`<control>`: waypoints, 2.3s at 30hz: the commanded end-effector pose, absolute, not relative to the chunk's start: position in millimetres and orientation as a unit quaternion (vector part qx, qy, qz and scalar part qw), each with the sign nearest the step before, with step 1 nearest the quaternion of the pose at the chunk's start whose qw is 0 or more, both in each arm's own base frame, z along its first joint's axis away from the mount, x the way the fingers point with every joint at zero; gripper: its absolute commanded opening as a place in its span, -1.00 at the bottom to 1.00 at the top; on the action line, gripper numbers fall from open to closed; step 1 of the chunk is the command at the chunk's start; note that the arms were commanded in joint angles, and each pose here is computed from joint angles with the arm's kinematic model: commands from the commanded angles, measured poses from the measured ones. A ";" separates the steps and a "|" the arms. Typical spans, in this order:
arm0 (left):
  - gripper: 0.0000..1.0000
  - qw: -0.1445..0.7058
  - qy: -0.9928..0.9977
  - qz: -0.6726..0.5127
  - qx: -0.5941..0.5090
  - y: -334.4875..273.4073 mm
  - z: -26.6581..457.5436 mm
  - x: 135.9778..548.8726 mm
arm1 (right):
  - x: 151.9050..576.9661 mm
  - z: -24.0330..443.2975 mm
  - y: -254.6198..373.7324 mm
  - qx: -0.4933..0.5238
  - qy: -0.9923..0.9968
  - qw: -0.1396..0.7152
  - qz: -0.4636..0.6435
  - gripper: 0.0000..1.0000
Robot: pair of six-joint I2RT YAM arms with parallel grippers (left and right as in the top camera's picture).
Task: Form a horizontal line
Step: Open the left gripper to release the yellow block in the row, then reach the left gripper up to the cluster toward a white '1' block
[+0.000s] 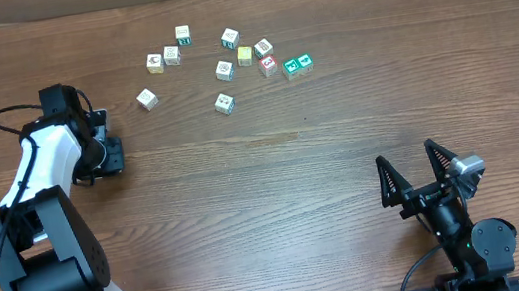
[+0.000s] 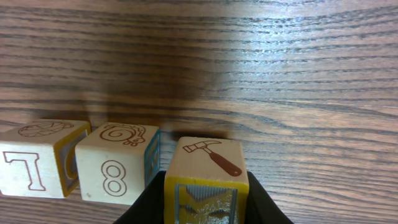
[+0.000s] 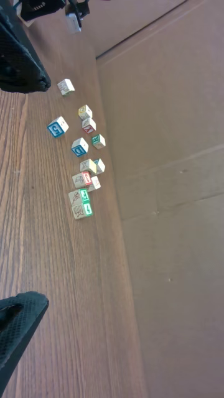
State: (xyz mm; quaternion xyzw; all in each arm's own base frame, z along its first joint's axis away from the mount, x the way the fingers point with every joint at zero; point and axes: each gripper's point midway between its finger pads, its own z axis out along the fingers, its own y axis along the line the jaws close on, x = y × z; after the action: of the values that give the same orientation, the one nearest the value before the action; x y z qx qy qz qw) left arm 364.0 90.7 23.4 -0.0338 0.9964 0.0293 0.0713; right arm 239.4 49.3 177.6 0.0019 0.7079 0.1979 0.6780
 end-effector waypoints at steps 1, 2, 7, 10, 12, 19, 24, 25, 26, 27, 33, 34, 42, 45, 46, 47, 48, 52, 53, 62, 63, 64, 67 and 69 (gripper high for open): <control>-0.67 0.073 0.997 0.015 -0.021 84.9 21.9 363.2 | 239.5 175.1 50.6 -0.001 0.708 0.678 0.199 1.00; -0.66 0.071 0.997 0.016 -0.021 84.9 21.1 362.3 | 239.5 175.0 50.6 -0.002 0.708 0.678 0.199 1.00; -0.63 0.068 0.997 0.016 -0.024 84.3 14.5 357.8 | 239.5 175.1 50.7 -0.002 0.708 0.678 0.199 1.00; -0.60 0.070 0.997 0.016 -0.024 84.1 12.1 357.5 | 239.5 175.1 50.6 -0.002 0.708 0.678 0.199 1.00; -0.60 0.074 0.997 0.017 -0.023 84.5 12.4 359.6 | 239.5 175.1 50.7 -0.002 0.708 0.678 0.199 1.00; -0.47 0.079 0.996 0.022 -0.023 86.3 12.9 362.1 | 239.5 175.1 50.7 -0.002 0.708 0.678 0.199 1.00; -0.35 0.080 0.996 0.022 -0.023 86.4 13.0 362.9 | 239.5 175.0 50.7 -0.002 0.708 0.678 0.199 1.00; -0.34 0.080 0.996 0.022 -0.023 86.4 13.0 362.9 | 239.5 175.1 50.6 -0.002 0.708 0.678 0.199 1.00; -0.34 0.080 0.996 0.022 -0.023 86.4 13.0 362.9 | 239.5 175.0 50.6 -0.002 0.708 0.678 0.199 1.00; -0.32 0.080 0.996 0.022 -0.023 86.4 13.0 362.9 | 239.5 175.1 50.7 -0.002 0.708 0.678 0.199 1.00; -0.31 0.080 0.996 0.022 -0.023 86.3 13.0 362.9 | 239.5 175.0 50.7 -0.002 0.708 0.678 0.199 1.00; -0.31 0.081 0.996 0.022 -0.023 86.3 13.0 363.0 | 239.5 175.0 50.7 -0.002 0.708 0.678 0.199 1.00; -0.29 0.098 0.995 0.025 -0.023 88.1 14.6 371.3 | 239.5 175.1 50.7 -0.002 0.708 0.678 0.199 1.00; -0.27 0.107 0.994 0.026 -0.023 88.7 15.6 375.8 | 239.5 175.1 50.6 -0.002 0.708 0.678 0.199 1.00; -0.26 0.110 0.993 0.026 -0.023 89.0 16.0 377.4 | 239.5 175.1 50.6 -0.002 0.708 0.678 0.199 1.00; -0.26 0.113 0.993 0.027 -0.023 89.2 16.3 378.6 | 239.5 175.0 50.7 -0.002 0.708 0.678 0.199 1.00; -0.25 0.116 0.993 0.026 -0.023 89.1 16.5 379.9 | 239.5 175.0 50.7 -0.002 0.708 0.678 0.199 1.00; -0.23 0.125 0.992 0.023 -0.022 88.4 17.5 384.1 | 239.5 175.0 50.7 -0.002 0.708 0.678 0.199 1.00; -0.23 0.127 0.991 0.020 -0.022 87.4 17.8 385.3 | 239.5 175.1 50.6 -0.002 0.708 0.678 0.199 1.00; -0.21 0.156 0.988 0.004 -0.015 80.4 22.4 399.2 | 239.5 175.0 50.6 -0.002 0.708 0.678 0.199 1.00; -0.20 0.162 0.987 0.005 -0.014 80.3 24.8 402.9 | 239.5 175.1 50.6 -0.002 0.708 0.678 0.199 1.00; -0.19 0.169 0.986 0.006 -0.013 80.4 28.2 407.3 | 239.5 175.1 50.6 -0.002 0.708 0.678 0.199 1.00; -0.17 0.193 0.981 0.010 -0.007 79.6 44.1 424.3 | 239.5 175.1 50.6 -0.002 0.708 0.678 0.199 1.00; -0.16 0.215 0.977 0.015 -0.001 78.7 63.3 440.2 | 239.5 175.1 50.7 -0.002 0.708 0.678 0.199 1.00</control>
State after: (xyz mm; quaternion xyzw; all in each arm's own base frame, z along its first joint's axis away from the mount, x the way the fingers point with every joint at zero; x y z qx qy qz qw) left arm 409.9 83.9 31.7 -0.0206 0.9854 0.0154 0.1682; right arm 239.4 49.3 177.7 0.0019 0.7078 0.1979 0.6781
